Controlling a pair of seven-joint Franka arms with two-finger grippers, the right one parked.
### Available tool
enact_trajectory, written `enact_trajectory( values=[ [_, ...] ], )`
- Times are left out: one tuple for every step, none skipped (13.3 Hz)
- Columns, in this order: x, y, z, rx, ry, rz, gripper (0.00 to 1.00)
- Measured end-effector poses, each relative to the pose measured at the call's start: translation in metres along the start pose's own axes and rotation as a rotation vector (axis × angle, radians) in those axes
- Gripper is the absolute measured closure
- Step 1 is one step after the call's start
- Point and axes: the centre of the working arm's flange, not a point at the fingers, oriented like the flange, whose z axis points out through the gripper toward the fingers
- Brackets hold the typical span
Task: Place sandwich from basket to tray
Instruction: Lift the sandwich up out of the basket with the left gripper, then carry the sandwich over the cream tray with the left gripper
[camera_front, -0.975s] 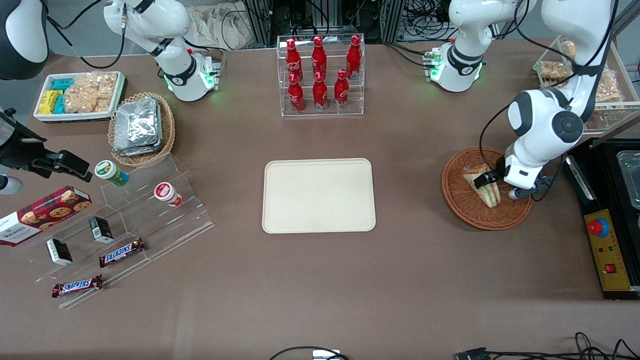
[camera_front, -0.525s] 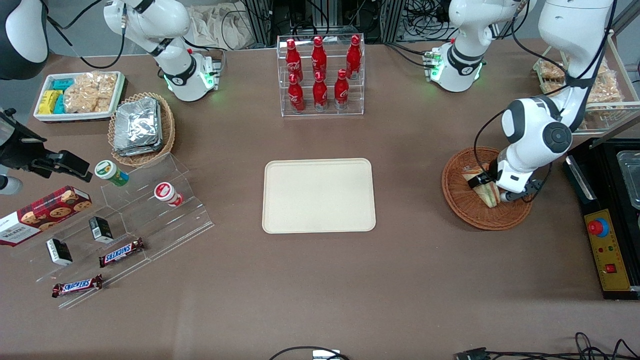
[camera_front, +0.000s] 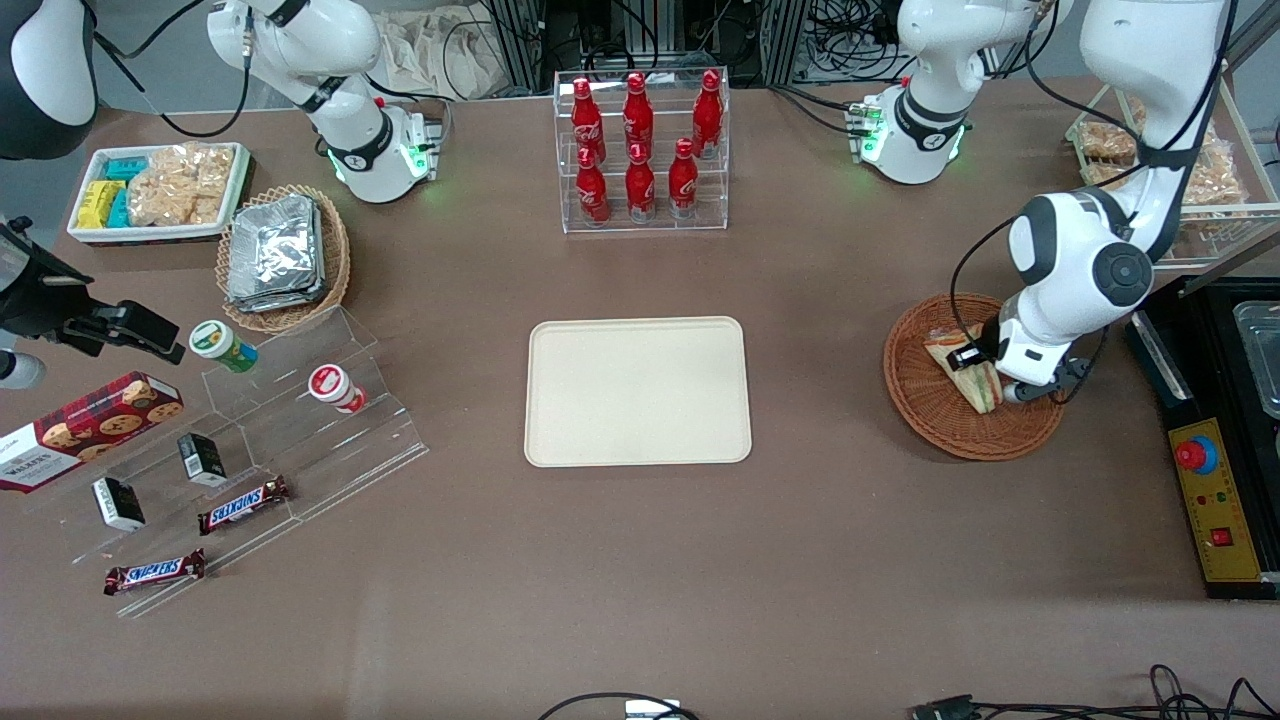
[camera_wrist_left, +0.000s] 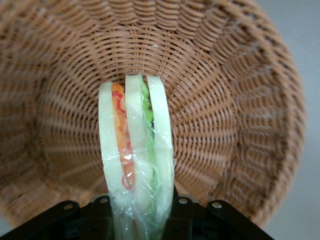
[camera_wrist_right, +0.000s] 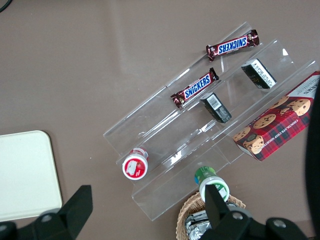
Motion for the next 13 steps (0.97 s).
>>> enact_trajectory(
  values=[
    [0.0,0.002,-0.026,0.01,-0.013,0.004,0.67],
    [-0.001,0.004,-0.055,0.021,-0.028,0.007,0.67],
    [-0.001,0.007,-0.089,0.033,-0.048,0.011,0.7],
    [-0.002,0.01,-0.127,0.041,-0.06,0.015,0.75],
    [-0.003,0.015,-0.168,0.047,-0.07,0.023,0.81],
    [-0.005,0.021,-0.208,0.05,-0.07,0.036,0.81],
    [-0.007,0.029,-0.244,0.049,-0.06,0.062,0.81],
    [-0.011,0.038,-0.276,0.046,-0.047,0.103,0.81],
    [-0.015,0.046,-0.302,0.043,-0.035,0.148,0.81],
    [-0.018,0.052,-0.319,0.041,-0.028,0.188,0.81],
    [-0.019,0.06,-0.33,0.038,-0.022,0.222,0.81],
    [-0.02,0.07,-0.332,0.037,-0.02,0.252,0.81],
    [-0.023,0.085,-0.331,0.038,-0.022,0.285,0.81]
  ],
)
